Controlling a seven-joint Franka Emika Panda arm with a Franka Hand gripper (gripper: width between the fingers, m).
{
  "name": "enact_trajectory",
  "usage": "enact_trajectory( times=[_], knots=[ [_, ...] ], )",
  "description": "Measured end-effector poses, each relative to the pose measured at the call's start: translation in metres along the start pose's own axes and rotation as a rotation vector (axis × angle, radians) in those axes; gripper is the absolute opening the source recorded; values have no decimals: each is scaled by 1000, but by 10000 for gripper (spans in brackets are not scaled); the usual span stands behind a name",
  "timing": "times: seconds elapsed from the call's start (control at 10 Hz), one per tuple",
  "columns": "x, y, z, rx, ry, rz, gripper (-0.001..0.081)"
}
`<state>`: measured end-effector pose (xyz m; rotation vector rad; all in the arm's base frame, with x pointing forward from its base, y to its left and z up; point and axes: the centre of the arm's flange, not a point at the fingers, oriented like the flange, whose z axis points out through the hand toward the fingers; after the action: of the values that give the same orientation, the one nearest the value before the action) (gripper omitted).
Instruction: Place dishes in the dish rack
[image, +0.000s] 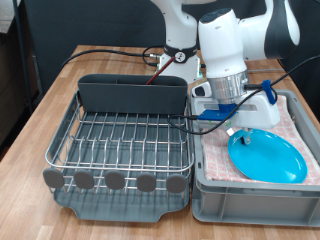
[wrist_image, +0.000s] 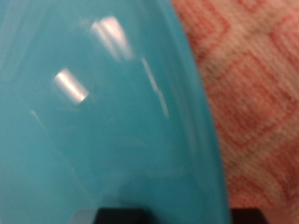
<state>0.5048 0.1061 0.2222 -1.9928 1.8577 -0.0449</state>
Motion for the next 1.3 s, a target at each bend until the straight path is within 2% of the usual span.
enact_trajectory(
  times=[0.5,0.7,0.8,1.3],
  knots=[
    [-5,-3,-6,-8,26,-3,146],
    [-8,-7,-19,-17,44,1,146],
    [-12,-10,-28,-21,48,0,71],
    [-15,-11,-57,-68,71,7,58]
  ],
)
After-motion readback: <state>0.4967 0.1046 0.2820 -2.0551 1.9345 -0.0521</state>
